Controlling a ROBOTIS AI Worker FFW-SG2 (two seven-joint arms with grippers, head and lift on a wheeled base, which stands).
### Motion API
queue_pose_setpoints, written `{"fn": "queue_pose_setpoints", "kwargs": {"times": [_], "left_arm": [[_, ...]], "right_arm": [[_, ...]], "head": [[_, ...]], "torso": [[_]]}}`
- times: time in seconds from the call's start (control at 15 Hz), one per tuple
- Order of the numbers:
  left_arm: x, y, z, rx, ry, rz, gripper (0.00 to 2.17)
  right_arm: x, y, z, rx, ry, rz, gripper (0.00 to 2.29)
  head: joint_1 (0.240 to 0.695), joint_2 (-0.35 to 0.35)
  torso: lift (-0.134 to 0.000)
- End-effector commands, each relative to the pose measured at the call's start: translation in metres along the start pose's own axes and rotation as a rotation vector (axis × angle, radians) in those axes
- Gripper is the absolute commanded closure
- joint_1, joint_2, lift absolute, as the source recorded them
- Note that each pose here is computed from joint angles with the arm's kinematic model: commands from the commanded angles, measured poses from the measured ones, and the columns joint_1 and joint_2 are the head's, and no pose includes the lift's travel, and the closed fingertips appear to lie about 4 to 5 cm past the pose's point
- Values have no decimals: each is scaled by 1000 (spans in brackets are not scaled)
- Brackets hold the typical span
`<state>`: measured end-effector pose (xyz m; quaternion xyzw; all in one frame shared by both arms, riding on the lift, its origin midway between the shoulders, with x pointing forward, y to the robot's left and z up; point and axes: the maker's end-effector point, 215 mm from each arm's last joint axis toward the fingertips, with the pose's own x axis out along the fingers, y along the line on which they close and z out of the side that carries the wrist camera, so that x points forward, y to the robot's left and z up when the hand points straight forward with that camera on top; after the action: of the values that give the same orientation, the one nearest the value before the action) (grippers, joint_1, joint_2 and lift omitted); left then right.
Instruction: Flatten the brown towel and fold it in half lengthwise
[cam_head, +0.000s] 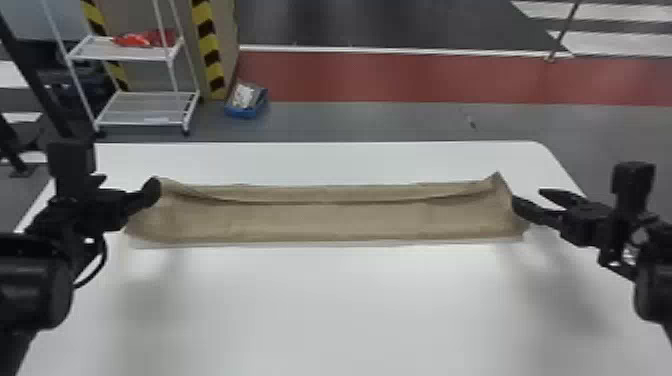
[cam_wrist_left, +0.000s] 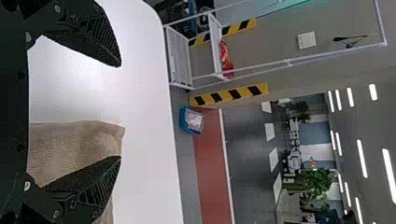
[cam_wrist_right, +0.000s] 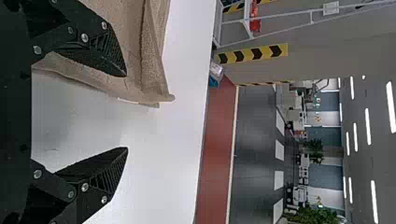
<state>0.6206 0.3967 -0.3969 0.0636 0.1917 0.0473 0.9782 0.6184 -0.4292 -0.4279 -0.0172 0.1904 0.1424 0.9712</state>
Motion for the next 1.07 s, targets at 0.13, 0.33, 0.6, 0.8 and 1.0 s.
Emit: {"fn": "queue_pose_setpoints", "kwargs": {"times": [0.13,0.33,0.6,0.8,1.0], "left_arm": [[-2,1,-27,-92,120,-57,218],[6,0,-17,-137,100,-78,218],[38,-15,13,-100,-5,-100,272],[53,-18,21,-62,-24,-100,275],[52,-19,17,-57,-17,-109,353]], "right_arm": [[7,10,-1,-18,13,15,383],[10,15,-5,-18,18,20,383],[11,19,-9,-32,23,25,383],[8,16,-11,-40,29,24,383],[6,13,-12,-47,27,23,383]], "head": [[695,-22],[695,-17],[695,-14],[695,-19],[695,-25]], "torso": [[-128],[-128],[-128],[-128],[-128]]}}
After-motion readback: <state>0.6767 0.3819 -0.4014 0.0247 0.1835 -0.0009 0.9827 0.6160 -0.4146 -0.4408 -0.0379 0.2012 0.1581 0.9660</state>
